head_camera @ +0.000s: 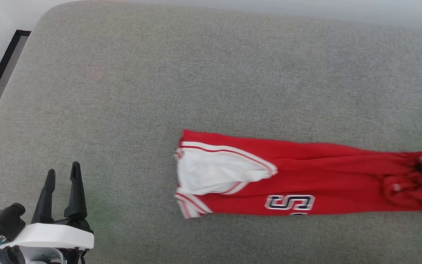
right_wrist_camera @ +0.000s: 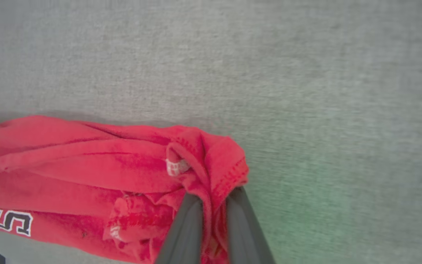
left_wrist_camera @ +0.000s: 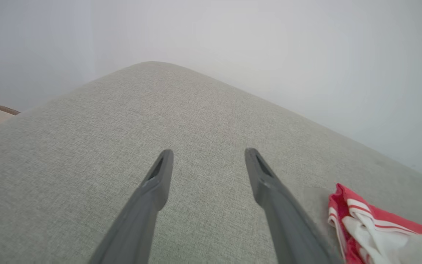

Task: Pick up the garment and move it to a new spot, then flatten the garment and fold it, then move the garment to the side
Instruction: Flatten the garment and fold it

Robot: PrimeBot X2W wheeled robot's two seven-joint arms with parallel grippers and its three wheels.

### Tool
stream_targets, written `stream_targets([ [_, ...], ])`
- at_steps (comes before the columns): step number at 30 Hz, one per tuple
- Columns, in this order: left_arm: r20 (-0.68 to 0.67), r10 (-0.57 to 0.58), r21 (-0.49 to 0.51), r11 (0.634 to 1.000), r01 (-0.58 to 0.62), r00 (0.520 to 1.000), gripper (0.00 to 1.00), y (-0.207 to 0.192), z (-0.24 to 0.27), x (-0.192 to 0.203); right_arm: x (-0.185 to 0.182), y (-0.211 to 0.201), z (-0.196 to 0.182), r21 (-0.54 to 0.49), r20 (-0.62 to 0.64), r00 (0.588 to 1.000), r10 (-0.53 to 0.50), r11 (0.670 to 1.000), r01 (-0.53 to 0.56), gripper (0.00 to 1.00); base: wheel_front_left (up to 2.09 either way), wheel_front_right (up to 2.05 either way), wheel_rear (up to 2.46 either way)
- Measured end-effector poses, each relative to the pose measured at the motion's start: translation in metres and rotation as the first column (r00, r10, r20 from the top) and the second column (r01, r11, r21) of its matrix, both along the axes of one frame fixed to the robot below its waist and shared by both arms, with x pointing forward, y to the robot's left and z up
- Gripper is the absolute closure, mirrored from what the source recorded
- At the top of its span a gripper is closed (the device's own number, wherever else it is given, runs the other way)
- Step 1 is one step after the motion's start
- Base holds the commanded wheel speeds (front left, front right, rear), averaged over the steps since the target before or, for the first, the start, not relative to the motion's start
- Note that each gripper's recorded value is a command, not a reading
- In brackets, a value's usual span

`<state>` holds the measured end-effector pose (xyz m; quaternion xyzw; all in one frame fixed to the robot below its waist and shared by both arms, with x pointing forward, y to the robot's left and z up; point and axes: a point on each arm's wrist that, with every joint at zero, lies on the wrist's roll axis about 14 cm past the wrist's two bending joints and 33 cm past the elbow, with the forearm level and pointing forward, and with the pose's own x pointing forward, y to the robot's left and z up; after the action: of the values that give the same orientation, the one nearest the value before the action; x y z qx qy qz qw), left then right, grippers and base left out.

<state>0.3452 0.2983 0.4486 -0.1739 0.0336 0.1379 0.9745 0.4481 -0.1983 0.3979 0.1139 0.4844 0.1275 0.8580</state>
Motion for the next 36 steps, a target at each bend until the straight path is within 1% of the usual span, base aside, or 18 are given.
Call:
stream_targets([
  [3, -0.001, 0.004, -0.006, 1.000, -0.004, 1.000, 0.00, -0.003, -0.002, 0.001, 0.006, -0.037, 0.003, -0.056, 0.017, 0.996, -0.084, 0.995, 0.085, 1.00, 0.00, 0.00, 0.00],
  [4, -0.001, 0.004, -0.006, 1.000, -0.004, 1.000, 0.00, -0.003, -0.002, 0.001, 0.006, -0.037, 0.003, -0.056, 0.017, 0.996, -0.084, 0.995, 0.085, 1.00, 0.00, 0.00, 0.00],
  [5, 0.005, -0.004, -0.009, 1.000, 0.004, 1.000, 0.00, -0.006, -0.001, 0.003, 0.009, -0.053, 0.007, -0.088, 0.033, 0.993, -0.116, 0.989, 0.119, 1.00, 0.00, 0.00, 0.00],
  [7, 0.017, -0.014, -0.010, 1.000, 0.014, 1.000, 0.00, -0.009, 0.002, 0.005, 0.009, -0.066, 0.007, -0.115, 0.034, 0.989, -0.141, 0.983, 0.144, 1.00, 0.00, 0.00, 0.00],
  [11, 0.034, -0.024, -0.015, 1.000, 0.025, 0.999, 0.00, -0.012, 0.007, 0.005, 0.007, -0.073, 0.011, -0.127, 0.032, 0.988, -0.153, 0.980, 0.155, 1.00, 0.00, 0.00, 0.00],
  [13, 0.033, -0.028, -0.016, 0.999, 0.029, 0.999, 0.00, -0.013, 0.007, 0.003, 0.004, -0.067, 0.015, -0.118, 0.025, 0.991, -0.129, 0.984, 0.131, 1.00, 0.00, 0.00, 0.00],
  [16, 0.045, -0.028, -0.019, 0.999, 0.029, 0.999, 0.00, -0.013, 0.010, 0.001, 0.000, -0.050, 0.028, -0.078, 0.037, 0.997, -0.075, 0.994, 0.077, 1.00, 0.00, 0.00, 0.00],
  [19, 0.051, -0.029, -0.023, 0.999, 0.030, 0.998, 0.00, -0.014, 0.012, -0.001, -0.009, -0.027, 0.039, -0.035, 0.049, 0.999, 0.002, 0.999, 0.000, 1.00, 0.00, 0.00, 0.00],
  [22, 0.053, -0.026, -0.029, 0.999, 0.028, 0.998, 0.00, -0.014, 0.012, -0.002, -0.014, 0.007, 0.055, 0.017, 0.097, 0.991, 0.089, 0.996, -0.091, 1.00, 0.00, 0.00, 0.00],
  [24, 0.053, -0.022, -0.031, 0.999, 0.024, 0.998, 0.00, -0.014, 0.011, -0.003, -0.017, 0.031, 0.062, 0.039, 0.123, 0.981, 0.153, 0.987, -0.158, 1.00, 0.00, 0.00, 0.00],
  [26, 0.051, -0.023, -0.034, 0.999, 0.025, 0.998, 0.00, -0.015, 0.011, -0.004, -0.022, 0.058, 0.066, 0.073, 0.141, 0.967, 0.214, 0.971, -0.226, 1.00, 0.00, 0.00, 0.00],
  [29, 0.053, -0.017, -0.038, 0.999, 0.019, 0.998, 0.00, -0.015, 0.011, -0.004, -0.028, 0.095, 0.067, 0.097, 0.151, 0.940, 0.307, 0.941, -0.323, 1.00, 0.00, 0.00, 0.00],
  [32, 0.045, -0.006, -0.045, 0.999, 0.008, 0.999, 0.00, -0.013, 0.009, -0.008, -0.032, 0.134, 0.068, 0.134, 0.167, 0.908, 0.385, 0.903, -0.408, 1.00, 0.00, 0.00, 0.00],
  [36, 0.044, 0.010, -0.049, 0.999, -0.007, 0.999, 0.00, -0.010, 0.009, -0.011, -0.035, 0.172, 0.062, 0.156, 0.168, 0.873, 0.458, 0.862, -0.482, 1.00, 0.00, 0.00, 0.00],
])
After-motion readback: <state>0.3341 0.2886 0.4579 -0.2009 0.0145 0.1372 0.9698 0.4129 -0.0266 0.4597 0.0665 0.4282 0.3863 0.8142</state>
